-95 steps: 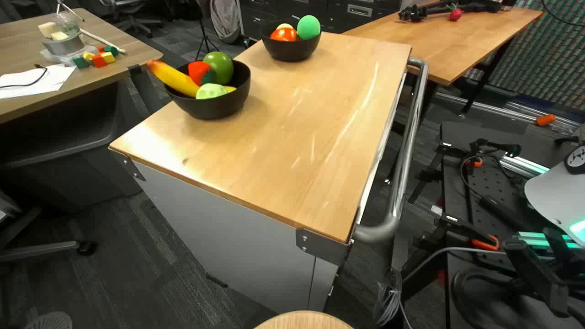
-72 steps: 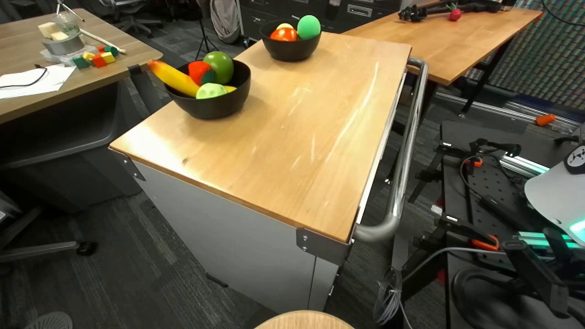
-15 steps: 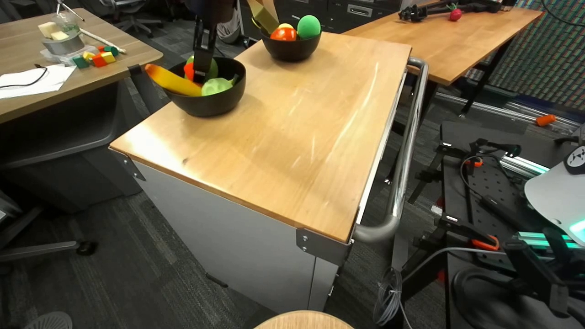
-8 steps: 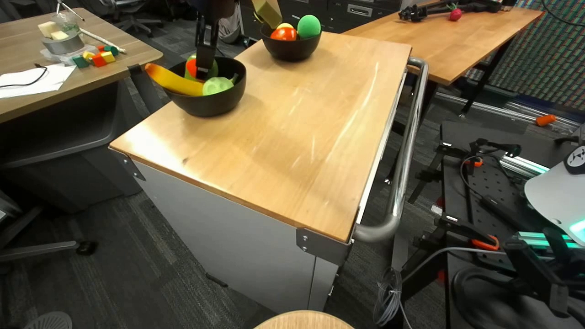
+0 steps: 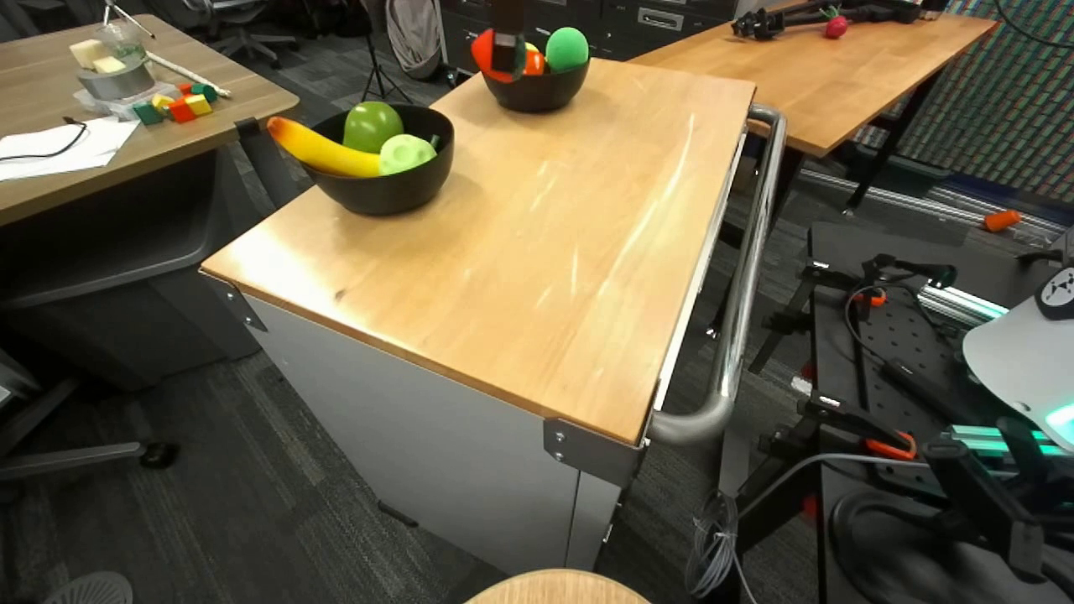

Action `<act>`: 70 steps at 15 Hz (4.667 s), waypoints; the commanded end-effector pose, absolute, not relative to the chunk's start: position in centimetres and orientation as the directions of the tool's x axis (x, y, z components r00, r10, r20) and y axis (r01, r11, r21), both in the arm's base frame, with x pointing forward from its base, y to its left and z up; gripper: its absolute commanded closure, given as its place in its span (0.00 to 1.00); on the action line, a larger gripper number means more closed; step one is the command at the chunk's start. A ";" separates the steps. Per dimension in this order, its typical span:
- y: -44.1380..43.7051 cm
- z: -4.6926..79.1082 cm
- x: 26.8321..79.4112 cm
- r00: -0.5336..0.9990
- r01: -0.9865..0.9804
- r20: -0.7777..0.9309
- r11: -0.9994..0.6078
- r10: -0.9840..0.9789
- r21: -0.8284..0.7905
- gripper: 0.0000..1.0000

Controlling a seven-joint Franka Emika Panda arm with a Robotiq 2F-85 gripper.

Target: Take the fruits out of the left and right bowl respectively and put them on the table

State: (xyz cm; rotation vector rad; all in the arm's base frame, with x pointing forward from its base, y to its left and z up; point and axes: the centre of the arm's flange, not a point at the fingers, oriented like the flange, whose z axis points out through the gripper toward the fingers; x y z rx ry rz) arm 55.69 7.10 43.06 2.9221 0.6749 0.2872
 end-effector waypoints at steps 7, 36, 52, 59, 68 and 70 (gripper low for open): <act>0.2 32.4 45.8 0.992 0.081 0.090 -0.993 0.088 0.081 0.77; 10.9 33.1 68.4 0.875 0.254 0.395 -0.960 0.279 0.115 0.00; 10.3 31.8 67.4 0.947 0.291 0.115 -0.953 0.299 0.086 0.42; 10.2 39.2 65.0 0.910 0.353 0.183 -0.927 0.372 0.128 0.69; 8.0 47.6 54.0 0.903 0.347 0.255 -0.937 0.346 0.043 0.88; 6.9 44.6 52.3 0.935 0.310 0.207 -0.946 0.287 -0.092 0.89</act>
